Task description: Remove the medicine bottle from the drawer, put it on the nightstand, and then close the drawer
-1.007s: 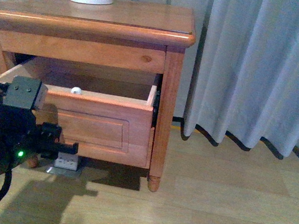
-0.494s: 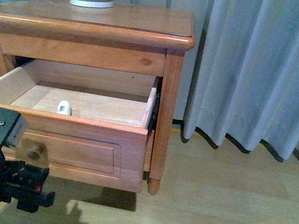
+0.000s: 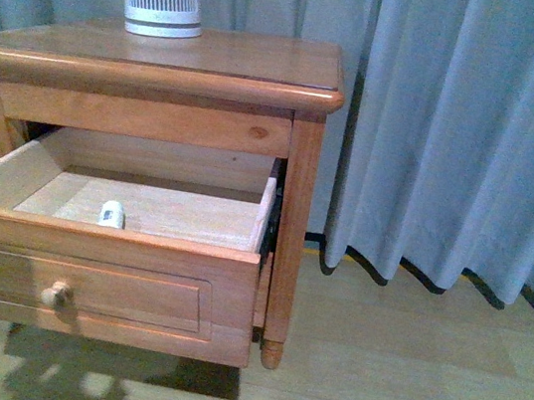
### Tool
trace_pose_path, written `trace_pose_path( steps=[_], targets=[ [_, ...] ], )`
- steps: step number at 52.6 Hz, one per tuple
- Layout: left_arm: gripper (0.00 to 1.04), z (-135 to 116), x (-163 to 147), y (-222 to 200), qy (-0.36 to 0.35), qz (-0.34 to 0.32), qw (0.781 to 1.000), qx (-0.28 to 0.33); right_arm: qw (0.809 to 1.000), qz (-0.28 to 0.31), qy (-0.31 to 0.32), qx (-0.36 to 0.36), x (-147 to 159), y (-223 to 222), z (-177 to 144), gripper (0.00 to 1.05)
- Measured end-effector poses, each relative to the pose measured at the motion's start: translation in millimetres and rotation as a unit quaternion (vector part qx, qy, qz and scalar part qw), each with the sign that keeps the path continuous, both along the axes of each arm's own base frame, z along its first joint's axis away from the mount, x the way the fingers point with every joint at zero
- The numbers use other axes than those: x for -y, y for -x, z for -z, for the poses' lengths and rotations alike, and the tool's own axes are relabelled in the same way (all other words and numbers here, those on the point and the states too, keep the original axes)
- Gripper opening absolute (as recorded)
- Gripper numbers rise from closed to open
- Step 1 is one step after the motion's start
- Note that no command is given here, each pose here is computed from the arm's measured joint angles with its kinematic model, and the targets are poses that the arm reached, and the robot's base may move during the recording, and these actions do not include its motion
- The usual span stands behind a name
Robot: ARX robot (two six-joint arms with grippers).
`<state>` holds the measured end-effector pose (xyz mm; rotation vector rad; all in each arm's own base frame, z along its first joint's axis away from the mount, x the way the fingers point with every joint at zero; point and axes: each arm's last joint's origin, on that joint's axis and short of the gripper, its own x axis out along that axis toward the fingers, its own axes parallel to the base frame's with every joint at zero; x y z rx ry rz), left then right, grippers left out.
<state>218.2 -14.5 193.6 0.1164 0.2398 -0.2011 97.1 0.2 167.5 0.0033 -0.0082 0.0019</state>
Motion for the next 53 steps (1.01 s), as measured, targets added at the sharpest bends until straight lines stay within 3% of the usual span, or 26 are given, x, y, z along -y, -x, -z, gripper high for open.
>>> trace_pose_path(
  steps=[6,20,41,47,53],
  targets=[
    [0.98,-14,1,35,0.002,-0.008,1.0,0.02,1.0,0.0,0.0,0.0,0,0,0,0.98],
    [0.98,-15,2,118,0.039,-0.014,0.999,0.027,1.0,0.0,0.0,0.0,0,0,0,0.98],
    [0.98,17,-2,120,0.051,-0.025,0.998,0.003,1.0,0.0,0.0,0.0,0,0,0,0.98],
    [0.81,27,-5,120,0.057,-0.065,0.991,0.097,1.0,0.0,0.0,0.0,0,0,0,0.98],
    [0.61,28,-14,121,0.056,-0.1,0.987,0.116,1.0,0.001,0.0,0.0,0,0,0,0.98]
  ],
)
